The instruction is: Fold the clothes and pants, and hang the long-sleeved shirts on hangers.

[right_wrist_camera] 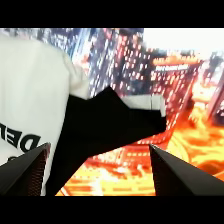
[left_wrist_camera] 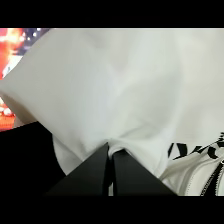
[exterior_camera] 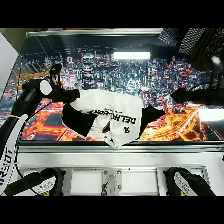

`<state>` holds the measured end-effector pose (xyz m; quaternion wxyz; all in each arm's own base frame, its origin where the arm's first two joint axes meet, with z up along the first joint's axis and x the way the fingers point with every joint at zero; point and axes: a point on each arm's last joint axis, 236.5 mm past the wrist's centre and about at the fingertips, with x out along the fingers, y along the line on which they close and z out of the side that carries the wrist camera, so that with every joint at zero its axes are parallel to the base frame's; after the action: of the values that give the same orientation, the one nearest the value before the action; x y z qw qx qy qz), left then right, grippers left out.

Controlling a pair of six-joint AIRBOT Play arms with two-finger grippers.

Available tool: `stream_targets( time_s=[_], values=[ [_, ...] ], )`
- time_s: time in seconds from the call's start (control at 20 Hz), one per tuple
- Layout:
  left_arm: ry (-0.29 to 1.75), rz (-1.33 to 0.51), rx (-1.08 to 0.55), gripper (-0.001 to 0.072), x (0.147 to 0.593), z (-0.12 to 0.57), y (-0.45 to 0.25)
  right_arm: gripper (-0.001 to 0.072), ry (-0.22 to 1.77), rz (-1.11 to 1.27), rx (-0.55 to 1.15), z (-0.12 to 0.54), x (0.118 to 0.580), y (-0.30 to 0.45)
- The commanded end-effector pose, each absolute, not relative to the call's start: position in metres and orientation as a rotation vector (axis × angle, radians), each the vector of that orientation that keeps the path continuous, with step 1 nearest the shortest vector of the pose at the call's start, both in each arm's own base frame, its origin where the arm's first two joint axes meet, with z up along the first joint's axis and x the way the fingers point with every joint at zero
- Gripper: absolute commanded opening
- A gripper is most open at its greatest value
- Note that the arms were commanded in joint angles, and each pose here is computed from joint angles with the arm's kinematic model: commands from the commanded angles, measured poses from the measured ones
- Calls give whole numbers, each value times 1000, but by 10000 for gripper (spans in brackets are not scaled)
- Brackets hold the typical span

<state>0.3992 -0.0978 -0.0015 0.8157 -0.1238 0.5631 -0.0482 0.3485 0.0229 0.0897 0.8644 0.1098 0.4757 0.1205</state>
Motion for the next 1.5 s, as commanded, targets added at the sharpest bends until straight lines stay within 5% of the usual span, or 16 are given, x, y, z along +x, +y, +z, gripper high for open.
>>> stream_targets(
  time_s=[0.0, 0.45, 0.5, 0.6, 0.8, 1.05, 1.3, 1.45],
  values=[
    [1207, -72, -359, 12, 405, -19, -88, 682, 1211, 294, 322, 1, 309, 51],
    [1139, -80, -359, 12, 422, -3, -89, 678, 1510, 448, 406, -118, 266, 162],
    [1125, -84, -359, 13, 422, 4, -89, 334, 1486, 447, 401, -120, 274, 166],
    [1053, -95, -360, 12, 425, 29, -88, 16, 1428, 460, 353, -103, 291, 162],
    [802, -177, -294, 12, 409, 146, -87, 14, 1232, 506, 108, 16, 331, 122],
    [525, -273, -256, 12, 304, 306, -86, 13, 910, 400, -98, 192, 299, 69],
    [527, -260, -372, 12, 209, 325, -80, 12, 937, 263, -69, 213, 228, 45],
    [615, -234, -408, 12, 209, 294, -80, 12, 1089, 198, 78, 193, 217, 46]
  ],
)
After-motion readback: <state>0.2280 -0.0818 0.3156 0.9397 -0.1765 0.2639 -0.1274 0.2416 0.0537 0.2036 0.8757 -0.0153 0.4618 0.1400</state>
